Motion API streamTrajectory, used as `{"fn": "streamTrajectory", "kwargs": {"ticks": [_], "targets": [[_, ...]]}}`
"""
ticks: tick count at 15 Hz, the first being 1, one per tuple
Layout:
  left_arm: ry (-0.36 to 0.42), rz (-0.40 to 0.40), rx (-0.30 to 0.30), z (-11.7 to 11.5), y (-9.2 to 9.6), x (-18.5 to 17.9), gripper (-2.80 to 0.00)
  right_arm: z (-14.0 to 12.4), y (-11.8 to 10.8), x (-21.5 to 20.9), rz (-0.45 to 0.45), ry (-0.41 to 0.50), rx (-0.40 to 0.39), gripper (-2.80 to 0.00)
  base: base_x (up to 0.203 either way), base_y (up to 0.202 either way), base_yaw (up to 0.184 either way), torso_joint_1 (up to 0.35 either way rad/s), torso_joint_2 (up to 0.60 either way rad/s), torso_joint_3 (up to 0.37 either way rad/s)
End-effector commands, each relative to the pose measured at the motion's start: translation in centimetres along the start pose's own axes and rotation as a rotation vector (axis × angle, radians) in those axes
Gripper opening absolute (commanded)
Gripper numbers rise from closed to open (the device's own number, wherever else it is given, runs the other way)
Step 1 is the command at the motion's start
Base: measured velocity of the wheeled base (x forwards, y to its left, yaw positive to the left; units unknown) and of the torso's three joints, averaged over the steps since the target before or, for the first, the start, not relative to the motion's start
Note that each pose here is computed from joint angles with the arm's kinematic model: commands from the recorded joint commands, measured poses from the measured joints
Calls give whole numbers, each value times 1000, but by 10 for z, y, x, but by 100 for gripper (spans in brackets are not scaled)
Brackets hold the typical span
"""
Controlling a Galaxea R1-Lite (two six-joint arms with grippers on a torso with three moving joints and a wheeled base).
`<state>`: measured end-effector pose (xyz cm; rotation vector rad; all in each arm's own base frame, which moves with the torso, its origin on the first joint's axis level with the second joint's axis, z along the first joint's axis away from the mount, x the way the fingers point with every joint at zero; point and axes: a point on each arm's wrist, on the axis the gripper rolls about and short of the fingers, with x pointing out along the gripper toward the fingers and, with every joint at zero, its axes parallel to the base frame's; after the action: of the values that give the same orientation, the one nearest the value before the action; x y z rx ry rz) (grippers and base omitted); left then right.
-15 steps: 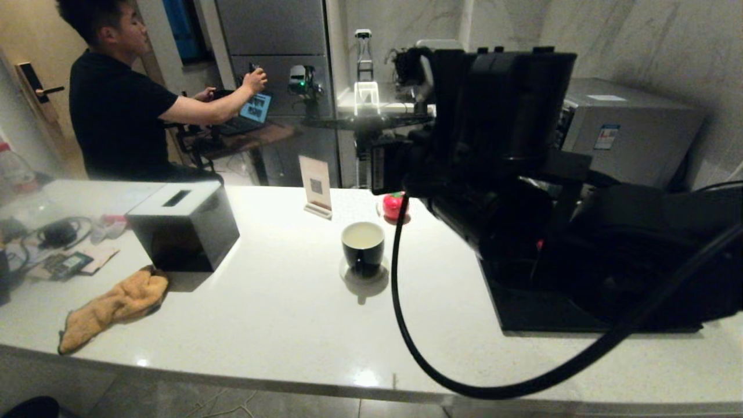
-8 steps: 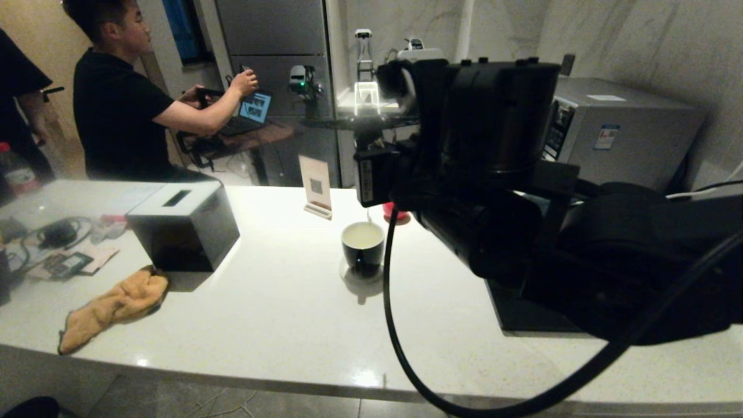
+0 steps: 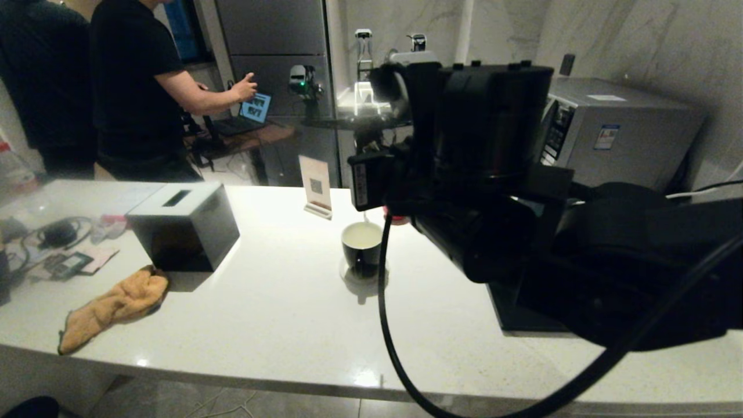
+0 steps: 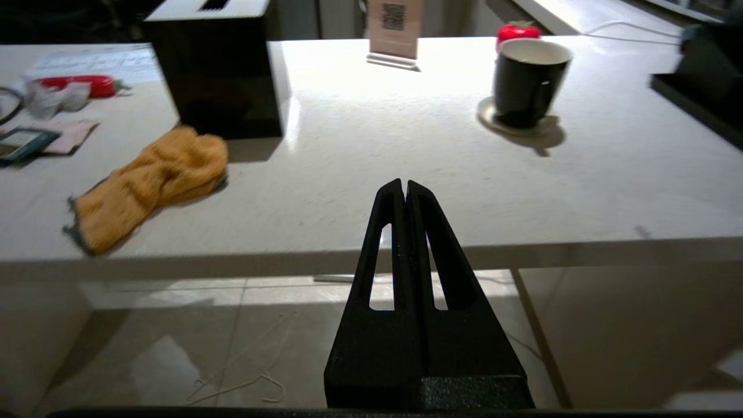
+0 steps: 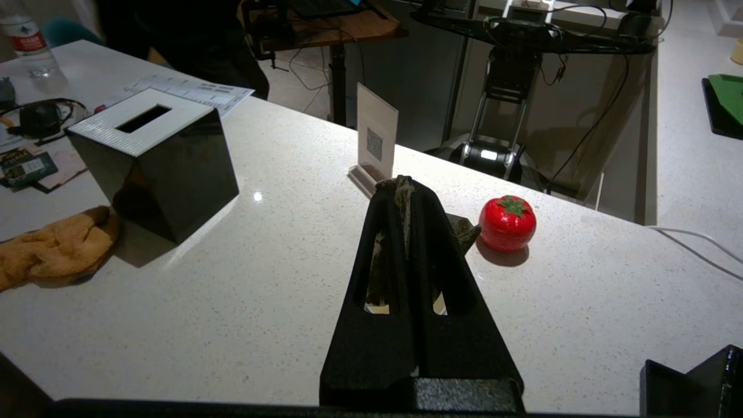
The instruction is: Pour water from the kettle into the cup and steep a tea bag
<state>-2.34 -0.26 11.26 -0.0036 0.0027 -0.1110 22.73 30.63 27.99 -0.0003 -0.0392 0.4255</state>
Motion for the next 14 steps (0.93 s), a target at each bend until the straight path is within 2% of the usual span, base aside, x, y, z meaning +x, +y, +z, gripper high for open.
{"fn": "streamTrajectory", "kwargs": {"ticks": [1, 5, 9, 12, 13, 14], "targets": [[73, -20, -8, 16, 1, 11, -280, -1, 2, 0, -1, 1, -8, -280, 0, 0, 0, 0, 0, 0], [176, -152, -29, 51, 1, 39, -280, 3, 5, 5, 2, -19, -28, -280, 0, 0, 0, 0, 0, 0], [275, -259, -45, 64, 0, 66, -280, 7, 5, 6, 3, -32, -19, -280, 0, 0, 0, 0, 0, 0], [326, -305, -46, 70, -2, 90, -280, 8, 5, 6, 2, -36, -16, -280, 0, 0, 0, 0, 0, 0], [329, -319, -44, 73, -3, 100, 0, 9, 4, 5, 2, -37, -14, -280, 0, 0, 0, 0, 0, 0], [327, -339, -40, 74, -5, 112, 0, 9, 4, 5, 1, -37, -16, -280, 0, 0, 0, 0, 0, 0]]}}
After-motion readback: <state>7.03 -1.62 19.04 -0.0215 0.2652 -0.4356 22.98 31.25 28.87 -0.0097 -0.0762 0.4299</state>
